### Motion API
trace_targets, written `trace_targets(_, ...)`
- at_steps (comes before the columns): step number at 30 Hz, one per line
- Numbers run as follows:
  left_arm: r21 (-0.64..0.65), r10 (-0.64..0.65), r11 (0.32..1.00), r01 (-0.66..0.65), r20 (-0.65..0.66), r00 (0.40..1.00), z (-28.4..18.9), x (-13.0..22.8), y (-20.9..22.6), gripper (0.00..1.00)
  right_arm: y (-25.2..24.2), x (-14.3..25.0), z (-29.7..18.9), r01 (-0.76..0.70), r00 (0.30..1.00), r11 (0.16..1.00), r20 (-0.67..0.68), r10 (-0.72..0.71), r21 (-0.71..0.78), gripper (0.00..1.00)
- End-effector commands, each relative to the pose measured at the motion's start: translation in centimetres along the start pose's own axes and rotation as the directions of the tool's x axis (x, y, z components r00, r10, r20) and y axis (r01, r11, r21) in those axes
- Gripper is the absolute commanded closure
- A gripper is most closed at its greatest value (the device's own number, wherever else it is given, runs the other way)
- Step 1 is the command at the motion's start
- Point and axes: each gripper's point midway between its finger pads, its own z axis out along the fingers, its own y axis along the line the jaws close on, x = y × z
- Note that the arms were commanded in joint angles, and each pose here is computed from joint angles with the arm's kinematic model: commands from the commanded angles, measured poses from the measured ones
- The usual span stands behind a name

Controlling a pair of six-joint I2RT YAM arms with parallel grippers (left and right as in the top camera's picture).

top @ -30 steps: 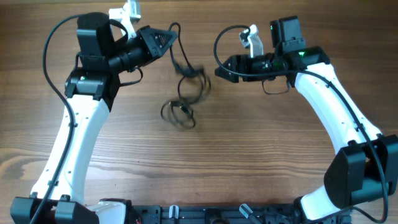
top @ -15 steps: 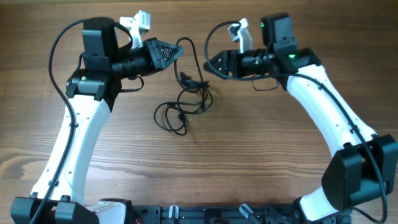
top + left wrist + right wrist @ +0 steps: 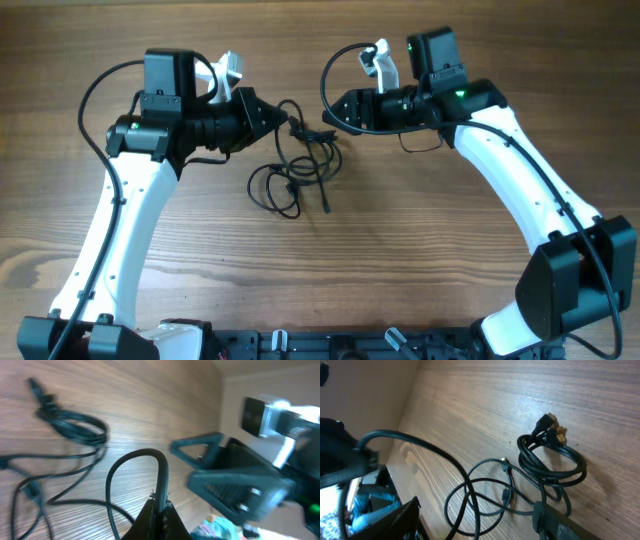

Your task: Untangle cables

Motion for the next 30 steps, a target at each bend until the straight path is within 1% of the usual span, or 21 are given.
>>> trace_targets(1,-0.125,0.009,0.992,-0.002,0.049,0.999,-0.3,-0.7,1.9,0.96,-0.4,1.1,0.2,-0.016,1.0,1.0,-0.017,0.016,0.023,0.25)
trace_targets(6,-0.161,-0.014,0.987,0.02,0.037,0.999,-0.2,-0.1,2.9,0.96,-1.6,2.5,0.8,-0.041,0.998,0.998,-0.04,0.043,0.045,0.24)
trace_targets(9,-0.254,-0.035,0.966,0.048,0.056,0.998,-0.4,0.0,4.7,0.96,-2.0,2.9,1.2,-0.074,0.996,0.996,-0.039,0.076,0.045,0.27)
trace_targets(11,-0.318,-0.048,0.946,0.063,0.056,0.997,-0.6,0.4,5.9,0.96,-2.7,3.1,1.5,-0.144,0.989,0.987,-0.023,0.146,0.065,0.34)
trace_targets(13,-0.356,-0.059,0.932,0.069,0.039,0.997,-0.4,1.0,6.6,0.96,-3.8,3.3,1.8,-0.216,0.976,0.971,0.001,0.218,0.102,0.41)
trace_targets(15,-0.383,-0.08,0.921,0.072,-0.005,0.997,0.5,2.1,7.3,0.96,-5.4,3.5,2.3,-0.313,0.95,0.939,0.057,0.307,0.146,0.5)
trace_targets(16,-0.391,-0.087,0.918,0.071,-0.024,0.996,1.0,2.5,7.6,0.96,-5.6,3.5,2.4,-0.329,0.944,0.932,0.068,0.323,0.149,0.52)
trace_targets(21,-0.448,-0.124,0.891,0.07,-0.093,0.988,2.9,4.2,9.7,0.94,-6.8,4.3,3.6,-0.387,0.921,0.911,0.114,0.373,0.141,0.53)
trace_targets(26,-0.549,-0.179,0.832,0.082,-0.124,0.976,3.6,5.2,12.7,0.94,-7.1,5.0,4.4,-0.362,0.929,0.923,0.128,0.346,0.132,0.53)
trace_targets(30,-0.577,-0.214,0.812,0.086,-0.158,0.964,4.4,5.9,13.9,0.93,-6.6,4.9,4.8,-0.34,0.937,0.933,0.134,0.324,0.121,0.53)
